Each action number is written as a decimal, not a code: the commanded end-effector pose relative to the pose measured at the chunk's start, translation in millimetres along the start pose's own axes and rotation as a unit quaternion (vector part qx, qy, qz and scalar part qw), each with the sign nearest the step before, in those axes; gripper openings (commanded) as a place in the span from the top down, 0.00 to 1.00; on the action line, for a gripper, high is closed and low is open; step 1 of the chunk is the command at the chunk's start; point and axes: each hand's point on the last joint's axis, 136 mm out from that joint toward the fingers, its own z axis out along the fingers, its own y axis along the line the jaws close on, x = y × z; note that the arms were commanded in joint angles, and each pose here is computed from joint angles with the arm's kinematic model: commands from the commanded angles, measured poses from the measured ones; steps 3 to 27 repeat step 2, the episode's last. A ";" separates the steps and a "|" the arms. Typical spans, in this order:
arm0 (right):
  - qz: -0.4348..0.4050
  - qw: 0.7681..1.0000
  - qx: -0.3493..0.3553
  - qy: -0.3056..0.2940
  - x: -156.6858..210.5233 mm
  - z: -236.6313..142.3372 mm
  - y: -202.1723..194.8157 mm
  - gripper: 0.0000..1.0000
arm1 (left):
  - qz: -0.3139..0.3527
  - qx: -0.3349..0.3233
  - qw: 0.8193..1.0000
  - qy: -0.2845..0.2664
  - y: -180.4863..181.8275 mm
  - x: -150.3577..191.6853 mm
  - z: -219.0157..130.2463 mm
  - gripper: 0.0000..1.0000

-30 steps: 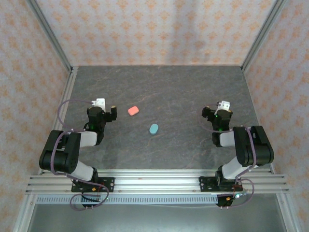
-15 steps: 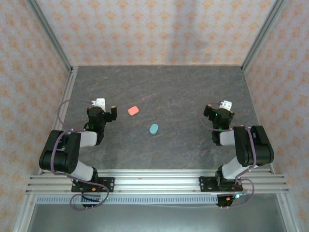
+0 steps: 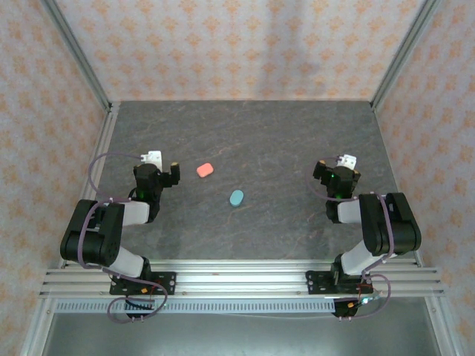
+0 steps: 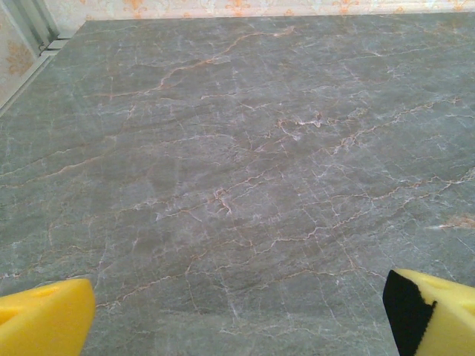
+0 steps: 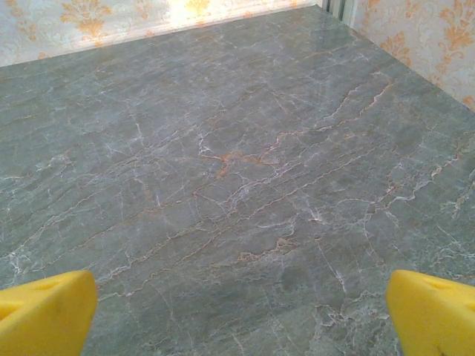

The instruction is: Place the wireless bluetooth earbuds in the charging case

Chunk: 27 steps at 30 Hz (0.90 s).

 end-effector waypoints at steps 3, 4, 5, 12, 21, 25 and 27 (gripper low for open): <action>0.011 1.000 0.004 -0.019 -14.3 0.2 -0.4 0.01 | -0.005 -0.015 1.000 -0.006 6.4 -7.4 2.7 0.00; 0.011 1.000 0.004 -0.019 -14.3 0.2 -0.4 0.01 | -0.005 -0.015 1.000 -0.006 6.4 -7.4 2.7 0.00; 0.011 1.000 0.004 -0.019 -14.3 0.2 -0.4 0.01 | -0.005 -0.015 1.000 -0.006 6.4 -7.4 2.7 0.00; 0.011 1.000 0.004 -0.019 -14.3 0.2 -0.4 0.01 | -0.005 -0.015 1.000 -0.006 6.4 -7.4 2.7 0.00; 0.011 1.000 0.004 -0.019 -14.3 0.2 -0.4 0.01 | -0.005 -0.015 1.000 -0.006 6.4 -7.4 2.7 0.00; 0.011 1.000 0.004 -0.019 -14.3 0.2 -0.4 0.01 | -0.005 -0.015 1.000 -0.006 6.4 -7.4 2.7 0.00; 0.011 1.000 0.004 -0.019 -14.3 0.2 -0.4 0.01 | -0.005 -0.015 1.000 -0.006 6.4 -7.4 2.7 0.00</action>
